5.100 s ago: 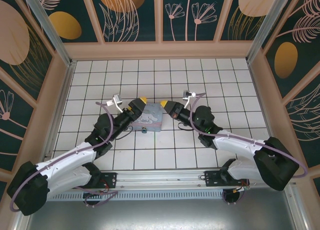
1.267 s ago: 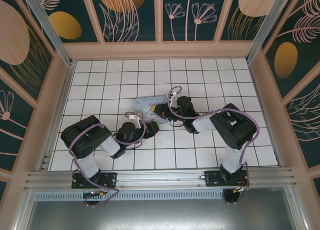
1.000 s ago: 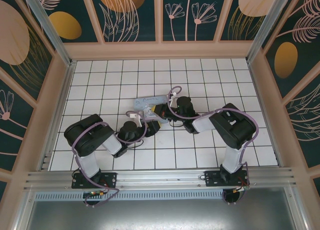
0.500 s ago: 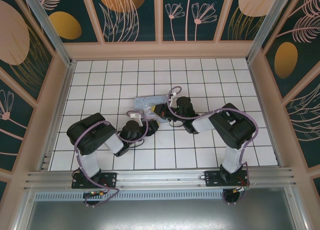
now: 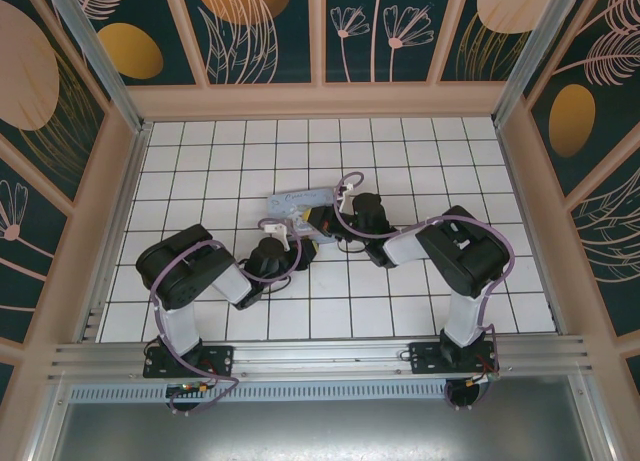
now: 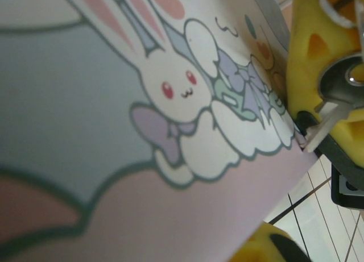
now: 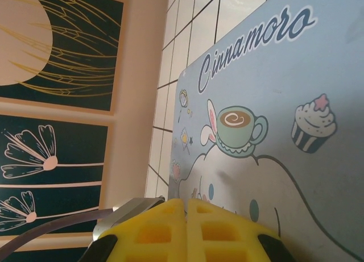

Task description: Unlock a padlock with a key

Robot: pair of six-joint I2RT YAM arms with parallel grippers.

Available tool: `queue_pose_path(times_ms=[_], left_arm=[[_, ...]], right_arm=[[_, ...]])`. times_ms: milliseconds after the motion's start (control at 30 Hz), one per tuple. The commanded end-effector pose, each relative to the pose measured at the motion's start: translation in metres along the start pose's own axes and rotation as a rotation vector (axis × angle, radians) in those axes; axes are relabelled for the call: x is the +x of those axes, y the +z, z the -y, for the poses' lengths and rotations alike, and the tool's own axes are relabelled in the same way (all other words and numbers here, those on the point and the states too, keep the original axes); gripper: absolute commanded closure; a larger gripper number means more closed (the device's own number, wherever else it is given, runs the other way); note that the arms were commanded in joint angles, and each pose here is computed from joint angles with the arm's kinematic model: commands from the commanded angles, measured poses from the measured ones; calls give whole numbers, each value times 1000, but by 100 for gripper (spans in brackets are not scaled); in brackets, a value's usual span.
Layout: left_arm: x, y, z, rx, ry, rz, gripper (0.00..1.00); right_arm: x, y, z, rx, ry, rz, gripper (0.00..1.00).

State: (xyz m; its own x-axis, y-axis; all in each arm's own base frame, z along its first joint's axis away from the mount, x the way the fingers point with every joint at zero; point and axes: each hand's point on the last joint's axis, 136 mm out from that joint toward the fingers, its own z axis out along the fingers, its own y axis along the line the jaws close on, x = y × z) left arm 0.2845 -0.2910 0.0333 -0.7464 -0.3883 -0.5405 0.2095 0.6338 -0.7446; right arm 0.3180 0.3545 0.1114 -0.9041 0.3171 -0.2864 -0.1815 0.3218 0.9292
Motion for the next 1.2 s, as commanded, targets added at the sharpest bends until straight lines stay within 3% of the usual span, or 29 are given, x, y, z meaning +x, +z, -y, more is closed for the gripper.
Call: queue_pose_path(times_ms=[0, 33, 233, 433, 833, 1167], left_arm=[[22, 1, -15, -68, -29, -105, 96], [21, 1, -11, -59, -30, -107, 100], [12, -6, 12, -26, -39, -131, 100], [6, -18, 35, 29, -56, -150, 100], [2, -31, 66, 154, -106, -178, 100], [-6, -42, 89, 254, -126, -164, 100]], right_arm=[[9, 5, -14, -19, -12, -53, 100], [5, 2, -21, -29, -23, -43, 100], [-8, -34, -64, -79, -110, 26, 100], [16, -89, -77, -129, -169, 61, 100], [66, -167, -29, -132, -108, 156, 100], [74, -168, -17, -112, -31, 198, 100]])
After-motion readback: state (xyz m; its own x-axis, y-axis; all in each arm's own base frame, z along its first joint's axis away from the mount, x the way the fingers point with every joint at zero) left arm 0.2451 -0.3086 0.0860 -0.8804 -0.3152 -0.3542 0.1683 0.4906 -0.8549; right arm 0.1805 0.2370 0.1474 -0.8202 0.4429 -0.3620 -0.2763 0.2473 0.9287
